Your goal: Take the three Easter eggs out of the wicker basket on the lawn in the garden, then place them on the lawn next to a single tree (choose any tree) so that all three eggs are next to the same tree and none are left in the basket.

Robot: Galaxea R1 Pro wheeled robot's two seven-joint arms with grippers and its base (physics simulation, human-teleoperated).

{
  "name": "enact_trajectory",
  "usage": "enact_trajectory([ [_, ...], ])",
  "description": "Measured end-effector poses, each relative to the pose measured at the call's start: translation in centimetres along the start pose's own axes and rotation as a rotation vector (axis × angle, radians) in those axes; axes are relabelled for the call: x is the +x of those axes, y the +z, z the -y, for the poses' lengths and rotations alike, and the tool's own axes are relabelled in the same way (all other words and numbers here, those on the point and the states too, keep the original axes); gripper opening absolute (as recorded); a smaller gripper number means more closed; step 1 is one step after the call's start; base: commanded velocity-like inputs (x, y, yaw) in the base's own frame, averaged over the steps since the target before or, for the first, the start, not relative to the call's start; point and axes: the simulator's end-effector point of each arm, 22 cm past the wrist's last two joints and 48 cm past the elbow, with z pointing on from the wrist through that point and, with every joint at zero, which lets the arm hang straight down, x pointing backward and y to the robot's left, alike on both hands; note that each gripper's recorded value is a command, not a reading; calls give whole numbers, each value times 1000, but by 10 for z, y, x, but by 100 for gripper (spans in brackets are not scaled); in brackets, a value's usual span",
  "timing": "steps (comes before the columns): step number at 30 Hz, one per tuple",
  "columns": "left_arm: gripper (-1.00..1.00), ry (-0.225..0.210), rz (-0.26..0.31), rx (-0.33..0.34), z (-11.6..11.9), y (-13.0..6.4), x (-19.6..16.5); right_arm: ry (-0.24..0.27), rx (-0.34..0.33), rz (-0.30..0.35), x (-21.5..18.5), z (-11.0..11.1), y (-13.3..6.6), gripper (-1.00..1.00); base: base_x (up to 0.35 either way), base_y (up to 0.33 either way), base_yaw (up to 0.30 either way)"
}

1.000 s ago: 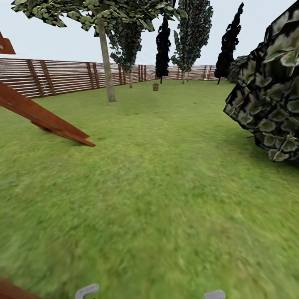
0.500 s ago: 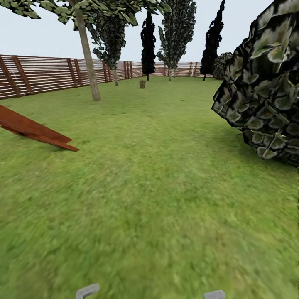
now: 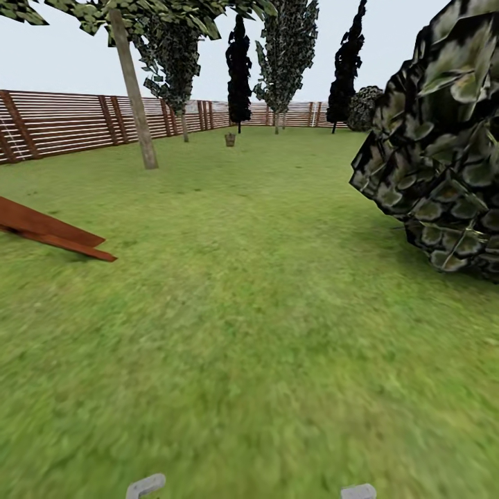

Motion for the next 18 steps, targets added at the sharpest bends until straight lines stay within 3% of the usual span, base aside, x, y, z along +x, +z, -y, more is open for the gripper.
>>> enact_trajectory([
  [18, 100, 0, 0, -1, -1, 0, 0, 3, -2, 16, -4, -1, 0, 100, 327, 0, 0],
])
